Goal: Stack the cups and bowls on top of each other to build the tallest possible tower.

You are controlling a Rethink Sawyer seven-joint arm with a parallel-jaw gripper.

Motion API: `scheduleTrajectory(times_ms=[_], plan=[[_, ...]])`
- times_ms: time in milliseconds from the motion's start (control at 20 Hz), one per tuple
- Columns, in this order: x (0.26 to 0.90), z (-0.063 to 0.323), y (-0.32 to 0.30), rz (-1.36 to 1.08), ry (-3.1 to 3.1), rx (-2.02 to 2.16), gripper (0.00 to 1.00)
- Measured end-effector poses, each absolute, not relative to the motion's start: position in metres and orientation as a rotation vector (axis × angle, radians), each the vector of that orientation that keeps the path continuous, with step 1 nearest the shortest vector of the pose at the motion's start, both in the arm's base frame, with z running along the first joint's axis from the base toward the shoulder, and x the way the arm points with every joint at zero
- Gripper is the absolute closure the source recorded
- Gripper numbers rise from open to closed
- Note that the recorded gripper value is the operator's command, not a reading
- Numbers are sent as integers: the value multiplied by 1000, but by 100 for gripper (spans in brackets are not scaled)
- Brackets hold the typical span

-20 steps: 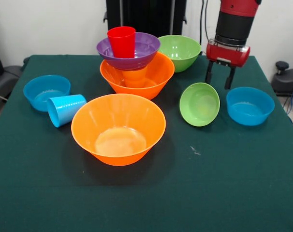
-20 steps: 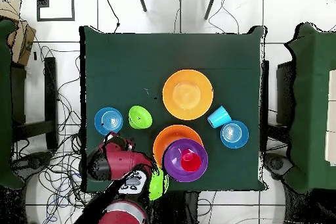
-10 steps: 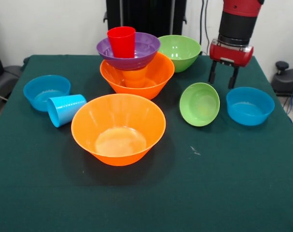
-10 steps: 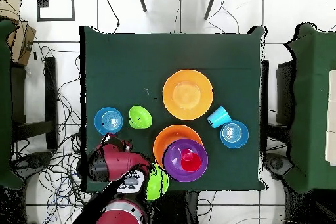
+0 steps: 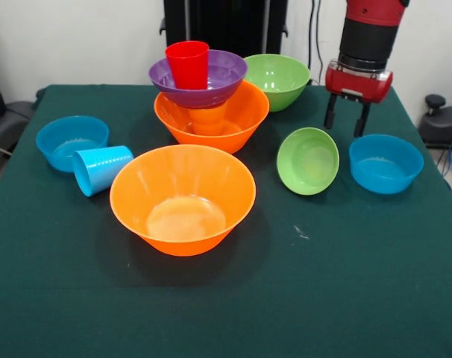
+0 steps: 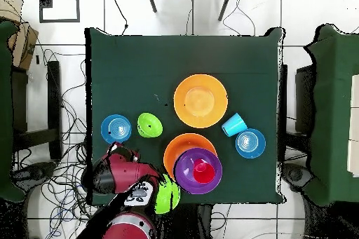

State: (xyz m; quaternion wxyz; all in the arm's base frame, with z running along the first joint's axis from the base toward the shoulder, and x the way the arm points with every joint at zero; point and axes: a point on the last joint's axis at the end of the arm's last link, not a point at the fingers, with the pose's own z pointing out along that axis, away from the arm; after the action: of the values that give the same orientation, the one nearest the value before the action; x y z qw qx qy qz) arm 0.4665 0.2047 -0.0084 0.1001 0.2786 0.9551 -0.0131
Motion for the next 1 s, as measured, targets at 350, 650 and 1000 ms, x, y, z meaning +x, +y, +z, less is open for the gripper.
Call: scheduleTrajectory(times_ms=[350,650,1000], plan=[[462,-14,210,-44,2824,857,0],[461,-14,219,-41,2822,861,0],[459,-14,222,-39,2824,855,0]])
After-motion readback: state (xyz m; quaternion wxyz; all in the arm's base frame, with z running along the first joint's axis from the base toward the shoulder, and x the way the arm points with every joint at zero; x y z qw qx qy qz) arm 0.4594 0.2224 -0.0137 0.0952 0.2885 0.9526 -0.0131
